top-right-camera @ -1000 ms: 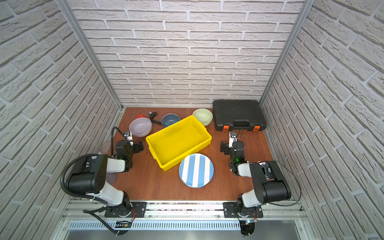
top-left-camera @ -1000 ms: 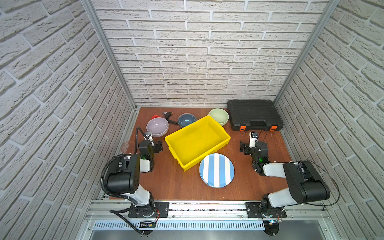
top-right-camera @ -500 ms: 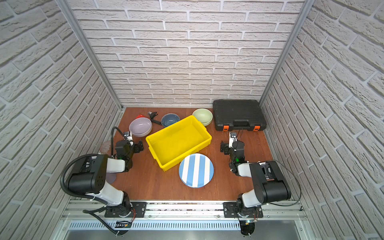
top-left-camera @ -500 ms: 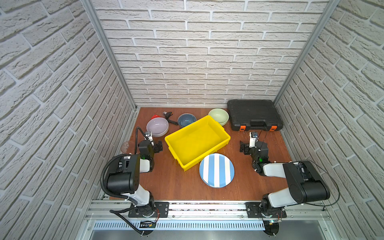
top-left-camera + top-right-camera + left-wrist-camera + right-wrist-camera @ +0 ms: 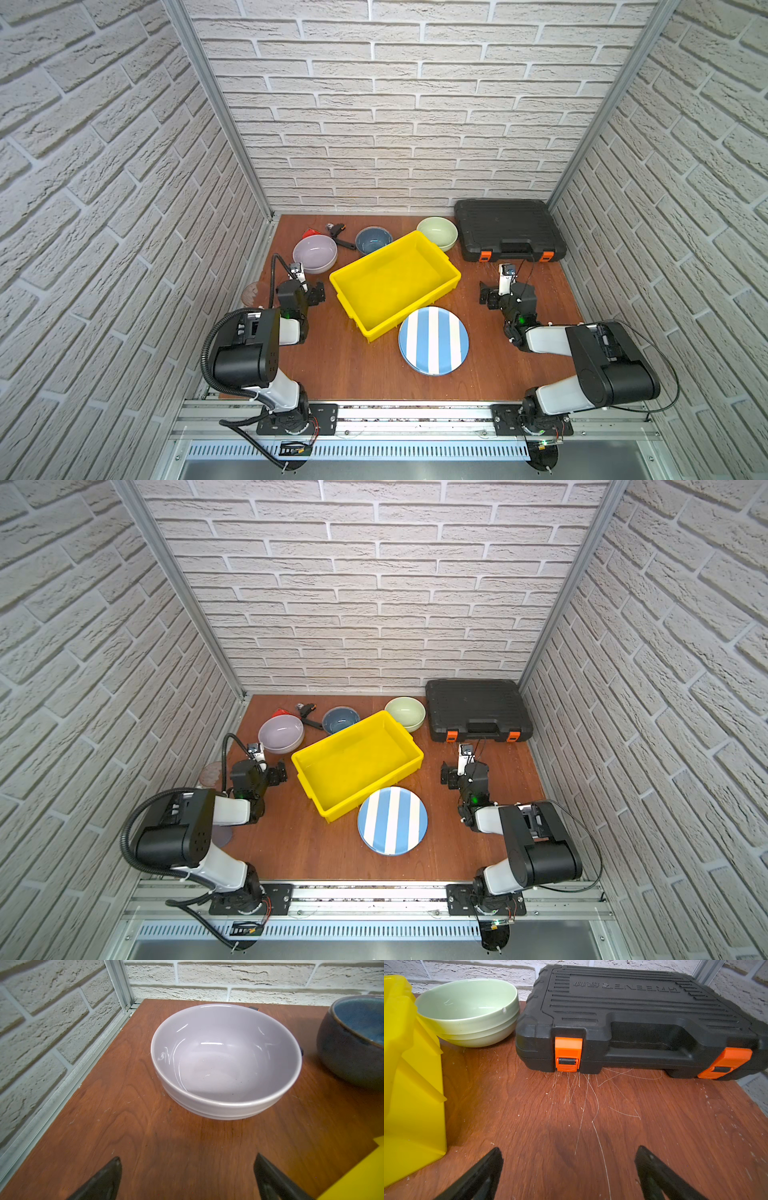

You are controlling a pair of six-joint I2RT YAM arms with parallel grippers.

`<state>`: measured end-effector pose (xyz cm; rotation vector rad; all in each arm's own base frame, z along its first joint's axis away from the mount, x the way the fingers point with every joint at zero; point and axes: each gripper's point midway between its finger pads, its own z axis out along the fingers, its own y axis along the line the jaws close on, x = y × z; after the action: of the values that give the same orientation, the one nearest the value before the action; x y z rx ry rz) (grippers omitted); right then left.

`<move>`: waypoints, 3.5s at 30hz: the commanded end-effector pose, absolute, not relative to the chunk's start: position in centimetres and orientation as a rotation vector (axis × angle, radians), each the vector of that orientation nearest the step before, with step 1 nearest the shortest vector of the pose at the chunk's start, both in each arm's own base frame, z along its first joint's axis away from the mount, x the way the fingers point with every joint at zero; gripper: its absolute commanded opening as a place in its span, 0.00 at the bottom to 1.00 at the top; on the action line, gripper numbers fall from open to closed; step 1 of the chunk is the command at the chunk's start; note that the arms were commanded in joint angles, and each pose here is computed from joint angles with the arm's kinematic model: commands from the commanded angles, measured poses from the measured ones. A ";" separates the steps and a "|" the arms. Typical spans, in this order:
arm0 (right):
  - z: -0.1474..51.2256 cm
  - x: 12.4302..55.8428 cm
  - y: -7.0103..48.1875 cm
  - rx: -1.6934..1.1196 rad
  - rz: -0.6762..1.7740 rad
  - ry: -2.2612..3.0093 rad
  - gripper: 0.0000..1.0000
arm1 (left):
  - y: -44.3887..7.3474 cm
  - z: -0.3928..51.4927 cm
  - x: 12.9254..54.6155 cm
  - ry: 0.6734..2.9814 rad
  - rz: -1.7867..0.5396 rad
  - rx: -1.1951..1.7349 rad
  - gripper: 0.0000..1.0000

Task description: Place the mixed dishes into the plastic bin

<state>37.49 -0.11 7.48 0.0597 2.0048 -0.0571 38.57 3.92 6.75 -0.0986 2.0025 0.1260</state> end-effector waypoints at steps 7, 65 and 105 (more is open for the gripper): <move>10.7 38.0 -0.6 0.090 -0.067 1.919 1.00 | 4.4 10.2 39.3 1.905 0.145 -0.111 0.98; 14.3 26.6 10.0 0.170 0.826 2.437 0.70 | -23.4 19.8 17.2 2.344 -0.898 0.267 0.70; 8.7 23.0 13.7 0.107 1.066 2.600 0.58 | -29.3 7.0 17.8 2.636 -0.583 0.152 0.41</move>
<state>22.94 13.10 8.66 0.1552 2.6234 1.0417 17.45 -29.00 7.15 0.1675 2.6485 -0.5867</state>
